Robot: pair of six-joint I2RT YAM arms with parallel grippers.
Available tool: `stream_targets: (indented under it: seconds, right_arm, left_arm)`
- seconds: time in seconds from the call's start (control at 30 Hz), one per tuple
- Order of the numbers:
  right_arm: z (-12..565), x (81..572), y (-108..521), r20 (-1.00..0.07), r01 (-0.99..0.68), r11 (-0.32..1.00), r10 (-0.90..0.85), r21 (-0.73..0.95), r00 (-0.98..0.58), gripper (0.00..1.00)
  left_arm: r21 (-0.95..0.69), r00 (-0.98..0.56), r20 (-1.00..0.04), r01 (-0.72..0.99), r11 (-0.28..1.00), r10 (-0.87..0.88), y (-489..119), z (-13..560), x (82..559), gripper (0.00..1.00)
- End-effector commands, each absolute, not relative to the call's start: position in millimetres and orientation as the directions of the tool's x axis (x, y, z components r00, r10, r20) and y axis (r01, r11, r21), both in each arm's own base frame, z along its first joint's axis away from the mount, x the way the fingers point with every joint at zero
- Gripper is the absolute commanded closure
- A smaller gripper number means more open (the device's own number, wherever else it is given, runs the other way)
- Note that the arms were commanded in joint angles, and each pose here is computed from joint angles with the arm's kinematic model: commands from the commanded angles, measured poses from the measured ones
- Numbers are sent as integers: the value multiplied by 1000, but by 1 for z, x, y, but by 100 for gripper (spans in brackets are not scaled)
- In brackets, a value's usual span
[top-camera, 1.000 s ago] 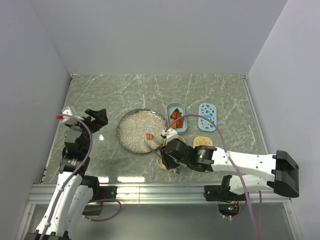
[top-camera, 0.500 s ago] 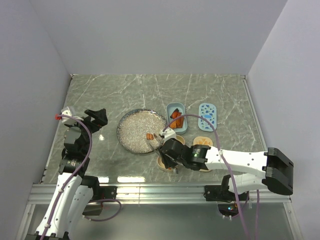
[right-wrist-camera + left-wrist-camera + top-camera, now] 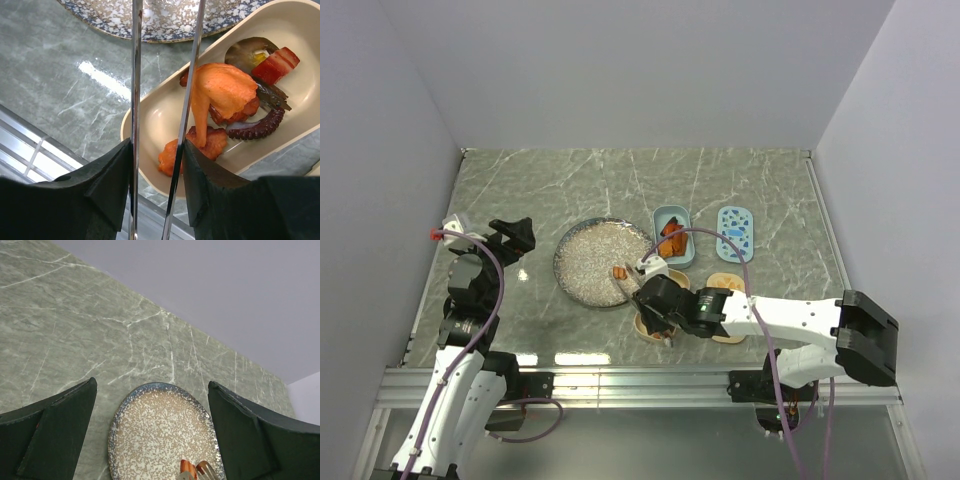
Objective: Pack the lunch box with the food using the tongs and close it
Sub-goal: Pick up the food using the clamp
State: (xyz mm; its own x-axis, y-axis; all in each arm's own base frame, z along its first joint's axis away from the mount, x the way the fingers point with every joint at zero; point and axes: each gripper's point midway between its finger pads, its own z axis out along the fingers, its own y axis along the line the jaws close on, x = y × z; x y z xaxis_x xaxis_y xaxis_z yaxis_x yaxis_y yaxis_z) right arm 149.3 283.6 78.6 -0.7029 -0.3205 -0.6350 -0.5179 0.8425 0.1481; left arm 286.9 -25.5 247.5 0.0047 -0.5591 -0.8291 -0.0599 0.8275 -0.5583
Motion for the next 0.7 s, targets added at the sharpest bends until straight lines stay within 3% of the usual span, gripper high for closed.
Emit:
stream_targets:
  seconds: [0.0, 0.33, 0.67]
  right_arm:
    - [98, 161, 298, -675, -511, 840, -271, 183, -686, 51]
    - [114, 164, 297, -698, -509, 841, -252, 184, -670, 66]
    - [156, 173, 282, -762, -485, 860, -204, 160, -614, 66]
  left_arm:
    - [-554, 33, -832, -15, 832, -554, -29, 258, 286, 1]
    - [-556, 34, -831, -16, 831, -555, -29, 258, 286, 1]
    - [-555, 38, -832, -19, 832, -554, -28, 258, 286, 1]
